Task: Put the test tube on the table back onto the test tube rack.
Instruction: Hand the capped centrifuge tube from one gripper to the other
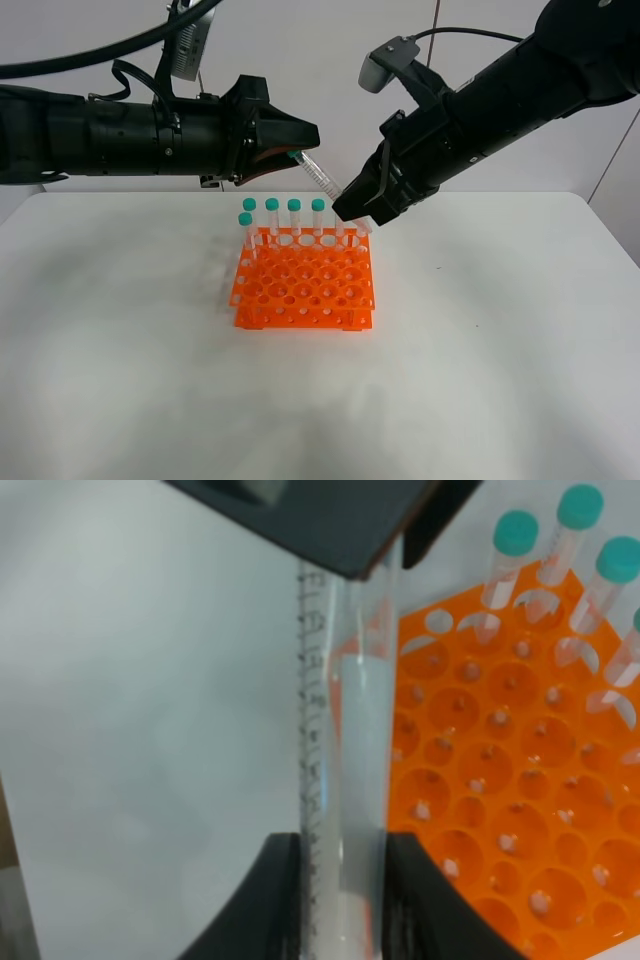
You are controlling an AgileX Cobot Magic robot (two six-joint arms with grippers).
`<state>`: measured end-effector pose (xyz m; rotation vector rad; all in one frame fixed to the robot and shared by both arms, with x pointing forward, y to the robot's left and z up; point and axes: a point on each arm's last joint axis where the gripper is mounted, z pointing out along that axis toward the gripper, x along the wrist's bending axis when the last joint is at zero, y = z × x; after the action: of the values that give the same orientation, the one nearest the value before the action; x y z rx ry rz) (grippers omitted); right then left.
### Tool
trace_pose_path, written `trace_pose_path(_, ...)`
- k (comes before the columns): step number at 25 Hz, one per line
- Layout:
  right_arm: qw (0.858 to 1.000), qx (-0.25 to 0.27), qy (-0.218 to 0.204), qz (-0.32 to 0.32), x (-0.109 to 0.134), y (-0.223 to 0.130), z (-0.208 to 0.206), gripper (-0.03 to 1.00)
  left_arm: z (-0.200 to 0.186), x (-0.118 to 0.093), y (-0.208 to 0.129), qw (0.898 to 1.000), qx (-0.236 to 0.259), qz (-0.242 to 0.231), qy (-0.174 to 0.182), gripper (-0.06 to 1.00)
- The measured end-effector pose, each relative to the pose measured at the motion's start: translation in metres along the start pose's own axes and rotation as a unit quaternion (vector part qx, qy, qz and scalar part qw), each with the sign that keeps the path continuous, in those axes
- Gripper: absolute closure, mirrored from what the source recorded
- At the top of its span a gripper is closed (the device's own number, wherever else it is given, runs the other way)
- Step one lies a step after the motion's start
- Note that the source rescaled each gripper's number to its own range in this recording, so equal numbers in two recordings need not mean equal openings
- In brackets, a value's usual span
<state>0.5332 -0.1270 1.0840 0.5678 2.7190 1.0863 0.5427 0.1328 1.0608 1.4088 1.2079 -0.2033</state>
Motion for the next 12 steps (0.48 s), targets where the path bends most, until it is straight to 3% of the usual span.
trace_pose_path(3,1.000,-0.001,-0.003,0.000,-0.0005,0.0003,0.0000,0.94,0.0000,0.0001,0.0000,1.000,0.000,0.000,0.001,0.94)
trace_pose_path(12,1.000,-0.003,-0.006,0.005,-0.0010,0.0005,0.0000,0.93,0.0000,-0.0008,0.0013,1.000,-0.002,0.001,-0.001,0.94)
